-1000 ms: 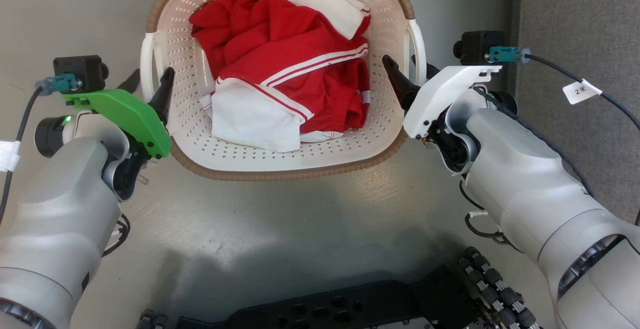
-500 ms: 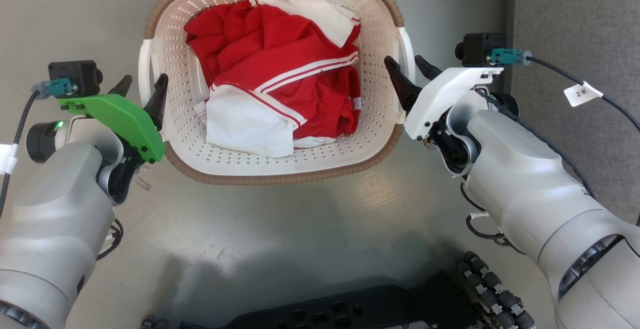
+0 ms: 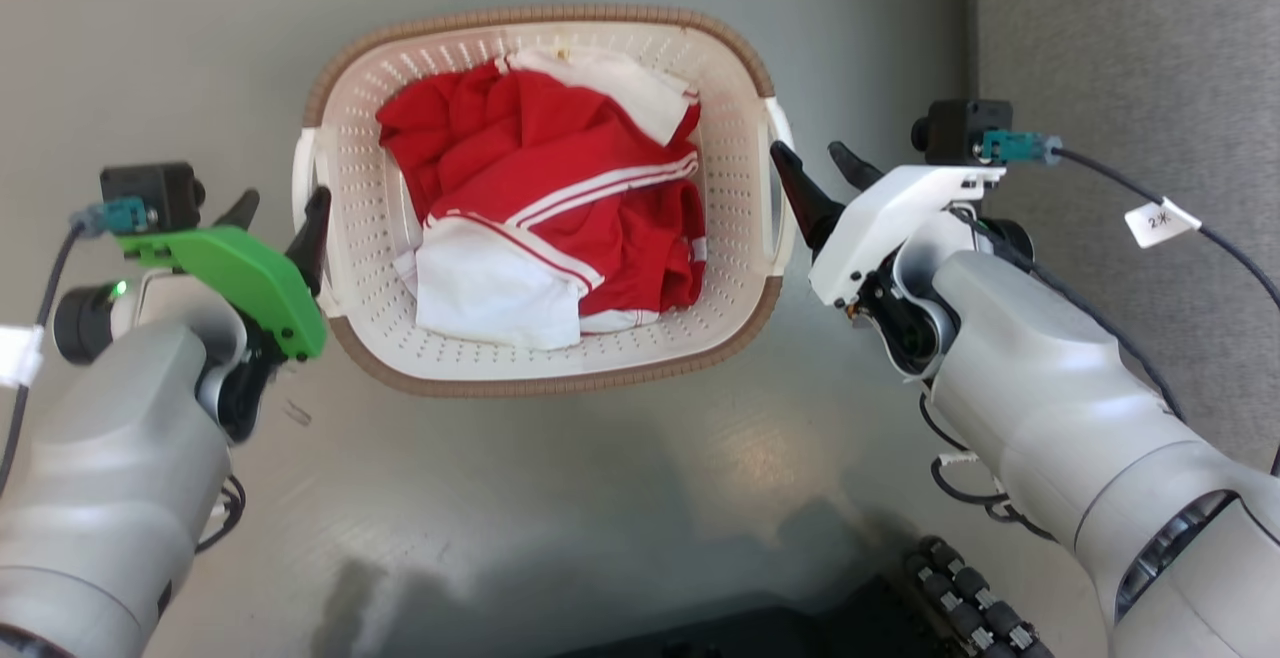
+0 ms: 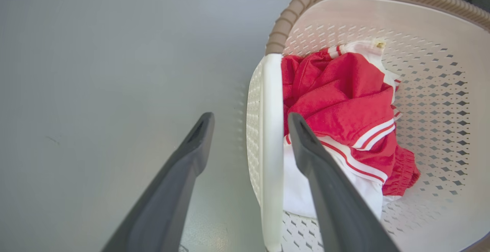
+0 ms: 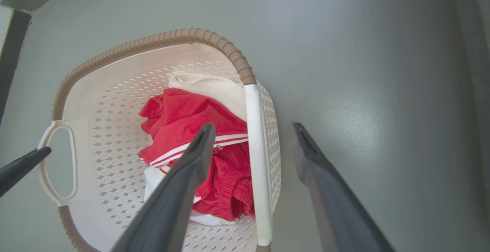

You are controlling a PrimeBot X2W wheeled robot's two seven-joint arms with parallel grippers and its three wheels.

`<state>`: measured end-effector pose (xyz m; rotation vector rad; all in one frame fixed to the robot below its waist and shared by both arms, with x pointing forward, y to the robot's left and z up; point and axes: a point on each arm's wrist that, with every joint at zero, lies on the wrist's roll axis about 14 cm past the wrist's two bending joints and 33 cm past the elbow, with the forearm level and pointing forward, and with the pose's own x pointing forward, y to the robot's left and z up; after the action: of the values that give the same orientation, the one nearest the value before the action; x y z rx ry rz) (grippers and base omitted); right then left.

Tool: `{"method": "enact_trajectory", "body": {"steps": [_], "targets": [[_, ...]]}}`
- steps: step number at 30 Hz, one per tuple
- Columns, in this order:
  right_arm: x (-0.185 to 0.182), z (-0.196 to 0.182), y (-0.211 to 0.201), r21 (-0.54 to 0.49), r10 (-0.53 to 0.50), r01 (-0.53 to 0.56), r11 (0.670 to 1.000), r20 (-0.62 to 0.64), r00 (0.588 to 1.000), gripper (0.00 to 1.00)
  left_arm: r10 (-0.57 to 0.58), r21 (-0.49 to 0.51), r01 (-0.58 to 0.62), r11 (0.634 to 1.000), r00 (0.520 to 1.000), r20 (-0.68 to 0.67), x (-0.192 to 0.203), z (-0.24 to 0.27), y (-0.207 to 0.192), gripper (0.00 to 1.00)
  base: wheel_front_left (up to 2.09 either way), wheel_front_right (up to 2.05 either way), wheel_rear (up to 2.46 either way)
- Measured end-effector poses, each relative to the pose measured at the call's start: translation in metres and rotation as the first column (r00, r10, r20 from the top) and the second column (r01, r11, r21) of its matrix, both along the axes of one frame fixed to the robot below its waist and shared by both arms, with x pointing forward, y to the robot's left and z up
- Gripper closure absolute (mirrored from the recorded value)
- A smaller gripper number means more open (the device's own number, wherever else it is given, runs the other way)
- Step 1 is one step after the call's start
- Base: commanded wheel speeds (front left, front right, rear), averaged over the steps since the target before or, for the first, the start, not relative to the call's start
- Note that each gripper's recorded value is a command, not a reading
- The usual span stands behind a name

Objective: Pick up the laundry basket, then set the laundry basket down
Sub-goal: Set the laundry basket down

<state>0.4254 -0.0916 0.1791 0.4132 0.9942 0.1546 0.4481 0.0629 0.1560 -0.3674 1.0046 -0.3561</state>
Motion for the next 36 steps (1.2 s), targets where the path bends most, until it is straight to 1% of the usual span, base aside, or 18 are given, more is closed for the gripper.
{"method": "enact_trajectory", "body": {"steps": [4, 10, 15, 20, 23, 25, 29, 33, 36], "targets": [[0.000, 0.014, -0.002, -0.001, -0.007, 0.007, 1.000, 0.029, 1.000, 0.00, 0.001, 0.000, -0.001, 1.000, 1.000, 0.026, -0.001, 0.013, 0.000, 0.00, 0.00, 0.00, 0.00], [0.007, 0.042, -0.004, 0.014, -0.032, 0.031, 0.999, 0.093, 0.995, 0.00, 0.011, -0.021, -0.009, 1.000, 0.995, 0.097, 0.009, 0.044, -0.004, 0.00, 0.00, 0.00, 0.00], [0.015, 0.069, -0.002, 0.012, -0.011, 0.009, 1.000, 0.166, 0.986, 0.00, 0.021, -0.053, -0.012, 0.999, 0.985, 0.172, 0.021, 0.077, -0.011, 0.00, 0.00, 0.00, 0.00], [0.020, 0.095, 0.000, 0.003, 0.018, -0.019, 1.000, 0.236, 0.972, 0.00, 0.027, -0.067, -0.012, 0.998, 0.974, 0.226, 0.024, 0.105, -0.013, 0.00, 0.00, 0.00, 0.00], [0.033, 0.119, 0.003, 0.014, 0.016, -0.021, 1.000, 0.304, 0.953, 0.00, 0.041, -0.080, -0.021, 0.997, 0.965, 0.260, 0.025, 0.123, -0.012, 0.00, 0.00, 0.00, 0.00], [0.042, 0.138, 0.003, 0.021, 0.010, -0.019, 1.000, 0.355, 0.935, 0.00, 0.063, -0.096, -0.036, 0.995, 0.952, 0.299, 0.033, 0.140, -0.010, 0.00, 0.00, 0.00, 0.00], [0.054, 0.169, -0.008, -0.004, 0.021, -0.021, 1.000, 0.443, 0.896, 0.00, 0.100, -0.131, -0.054, 0.990, 0.920, 0.380, 0.047, 0.177, -0.007, 0.00, 0.00, 0.00, 0.00], [0.059, 0.197, -0.019, -0.017, 0.015, -0.007, 1.000, 0.514, 0.858, 0.00, 0.127, -0.154, -0.066, 0.986, 0.893, 0.431, 0.046, 0.204, -0.003, 0.00, 0.00, 0.00, 0.00], [0.056, 0.215, -0.024, 0.004, -0.022, 0.025, 1.000, 0.553, 0.833, 0.00, 0.131, -0.150, -0.066, 0.986, 0.868, 0.478, 0.043, 0.222, 0.004, 0.00, 0.00, 0.00, 0.00]]}}
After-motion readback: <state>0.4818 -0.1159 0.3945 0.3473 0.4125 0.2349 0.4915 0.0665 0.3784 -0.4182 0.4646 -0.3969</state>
